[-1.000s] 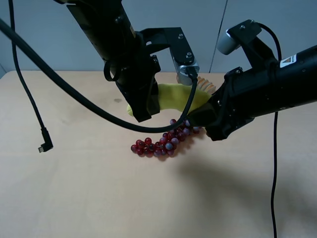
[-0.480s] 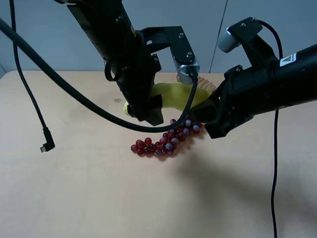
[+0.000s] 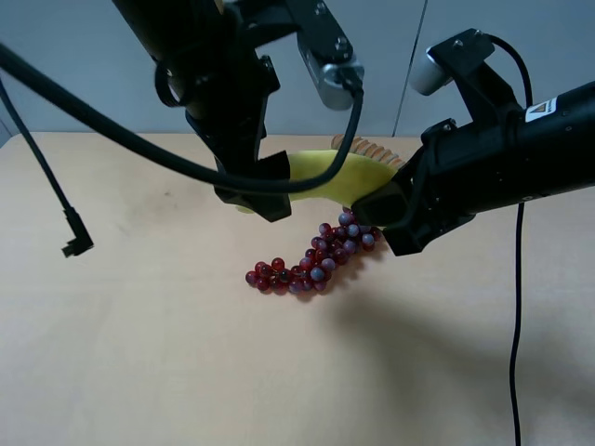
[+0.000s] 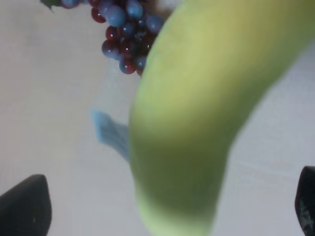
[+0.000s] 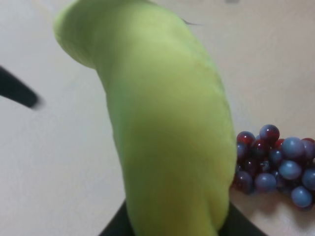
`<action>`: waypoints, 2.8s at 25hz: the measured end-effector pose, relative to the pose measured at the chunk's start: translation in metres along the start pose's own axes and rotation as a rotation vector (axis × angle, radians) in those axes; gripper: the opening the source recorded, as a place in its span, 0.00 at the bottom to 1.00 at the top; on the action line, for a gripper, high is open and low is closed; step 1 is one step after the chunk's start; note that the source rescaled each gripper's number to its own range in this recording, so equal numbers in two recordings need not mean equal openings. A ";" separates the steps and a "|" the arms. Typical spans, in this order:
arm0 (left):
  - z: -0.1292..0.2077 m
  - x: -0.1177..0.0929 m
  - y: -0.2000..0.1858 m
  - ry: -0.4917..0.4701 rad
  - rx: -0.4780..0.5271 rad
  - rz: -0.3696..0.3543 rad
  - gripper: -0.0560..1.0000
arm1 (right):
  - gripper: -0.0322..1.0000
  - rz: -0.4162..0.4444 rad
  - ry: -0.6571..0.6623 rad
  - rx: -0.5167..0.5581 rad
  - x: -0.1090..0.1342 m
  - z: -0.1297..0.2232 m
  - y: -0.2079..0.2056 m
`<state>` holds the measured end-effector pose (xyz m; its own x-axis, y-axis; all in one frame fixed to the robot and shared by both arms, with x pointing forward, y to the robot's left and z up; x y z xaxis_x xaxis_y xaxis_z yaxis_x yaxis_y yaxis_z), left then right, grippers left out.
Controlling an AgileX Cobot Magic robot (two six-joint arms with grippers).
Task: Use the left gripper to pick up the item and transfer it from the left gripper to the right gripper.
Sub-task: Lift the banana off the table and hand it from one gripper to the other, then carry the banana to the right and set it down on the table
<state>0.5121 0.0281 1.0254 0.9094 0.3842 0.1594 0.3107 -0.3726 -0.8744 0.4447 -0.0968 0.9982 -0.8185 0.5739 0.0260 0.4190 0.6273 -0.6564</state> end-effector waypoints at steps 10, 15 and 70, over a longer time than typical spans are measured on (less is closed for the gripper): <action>0.030 -0.001 -0.078 -0.332 0.046 -0.091 1.00 | 0.04 0.002 0.000 -0.002 0.000 0.000 0.000; 0.045 0.000 -0.113 -0.485 -0.016 -0.161 1.00 | 0.04 0.002 0.000 -0.002 0.000 0.000 0.000; 0.262 -0.106 -0.143 -0.558 -0.467 -0.223 0.98 | 0.04 0.038 0.057 -0.040 -0.006 -0.006 0.000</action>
<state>0.2988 0.2620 1.0138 0.5755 0.8160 -0.0544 0.6680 -0.5074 -0.5444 0.4521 -0.0973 1.0029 -0.7785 0.6260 0.0453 0.4655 0.6243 -0.6273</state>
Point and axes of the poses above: a point on each arm's last joint axis where the gripper is mounted, y pointing out along that axis toward the gripper, x along the wrist's bending axis when the last joint is at zero, z = x × y, the point moved 7 cm from there along y, pointing out along that axis toward the gripper, and after that the axes turned 6 degrees about -y, right-handed, at the moved point
